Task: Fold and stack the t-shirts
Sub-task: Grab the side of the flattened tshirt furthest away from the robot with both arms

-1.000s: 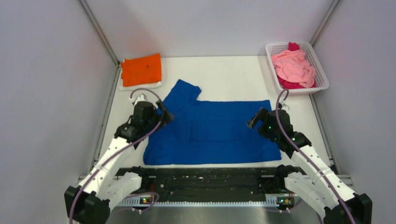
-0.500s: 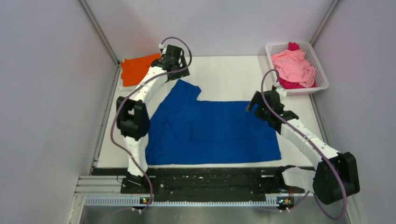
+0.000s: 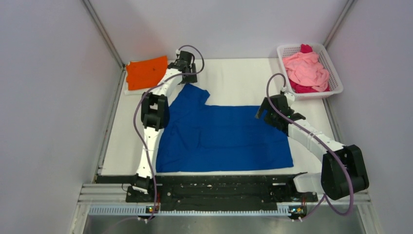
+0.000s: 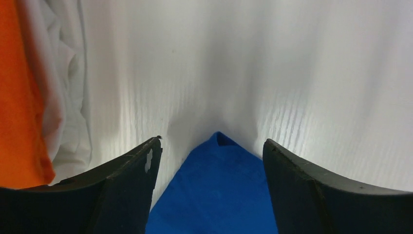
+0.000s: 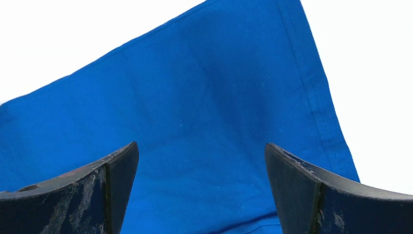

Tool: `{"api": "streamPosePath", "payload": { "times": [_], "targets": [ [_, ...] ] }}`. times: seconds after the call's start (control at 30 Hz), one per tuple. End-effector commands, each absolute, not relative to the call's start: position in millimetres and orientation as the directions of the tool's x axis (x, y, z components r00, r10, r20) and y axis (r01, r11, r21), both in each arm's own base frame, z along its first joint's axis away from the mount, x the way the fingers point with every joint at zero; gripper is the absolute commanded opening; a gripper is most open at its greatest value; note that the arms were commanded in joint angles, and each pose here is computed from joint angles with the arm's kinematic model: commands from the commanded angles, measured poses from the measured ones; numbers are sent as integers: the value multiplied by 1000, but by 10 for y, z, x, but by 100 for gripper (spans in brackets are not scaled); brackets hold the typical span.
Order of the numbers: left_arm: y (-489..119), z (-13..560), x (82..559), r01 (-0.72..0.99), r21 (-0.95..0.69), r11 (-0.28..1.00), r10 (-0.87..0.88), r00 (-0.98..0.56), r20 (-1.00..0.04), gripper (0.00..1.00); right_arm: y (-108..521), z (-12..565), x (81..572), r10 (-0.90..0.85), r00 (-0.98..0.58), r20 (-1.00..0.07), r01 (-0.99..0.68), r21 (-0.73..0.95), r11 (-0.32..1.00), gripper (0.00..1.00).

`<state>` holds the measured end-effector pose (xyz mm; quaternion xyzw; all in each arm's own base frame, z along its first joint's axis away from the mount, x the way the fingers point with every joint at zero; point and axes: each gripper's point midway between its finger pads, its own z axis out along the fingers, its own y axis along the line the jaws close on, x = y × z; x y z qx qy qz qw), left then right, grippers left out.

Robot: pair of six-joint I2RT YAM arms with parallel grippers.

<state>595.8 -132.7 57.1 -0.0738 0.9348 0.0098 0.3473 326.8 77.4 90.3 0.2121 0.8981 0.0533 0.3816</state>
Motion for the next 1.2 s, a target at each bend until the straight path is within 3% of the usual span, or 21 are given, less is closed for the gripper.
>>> {"api": "streamPosePath", "payload": {
  "times": [0.0,0.2,0.47,0.57,0.7,1.17],
  "targets": [
    [-1412,684,6190,-91,-62,994,-109,-706,-700,79,839,1014,3416,423,-602,-677,309,292,905,99],
    [-1418,514,6091,-84,-50,995,-96,-748,-657,74,853,995,3404,426,-607,-671,308,295,905,98],
    [-1435,423,5913,-41,5,999,-30,-795,-606,50,826,975,3402,427,-604,-673,317,289,903,98],
    [-1471,412,5879,-20,11,1000,-9,-802,-597,36,809,985,3403,428,-599,-677,322,286,903,98],
    [-1492,488,5879,-6,10,1000,1,-795,-606,0,712,963,3418,440,-595,-672,352,275,895,98],
    [-1593,1178,5533,-8,-52,999,-42,-717,-696,0,156,917,4126,352,-680,-643,500,-56,864,90]
  ]
}}
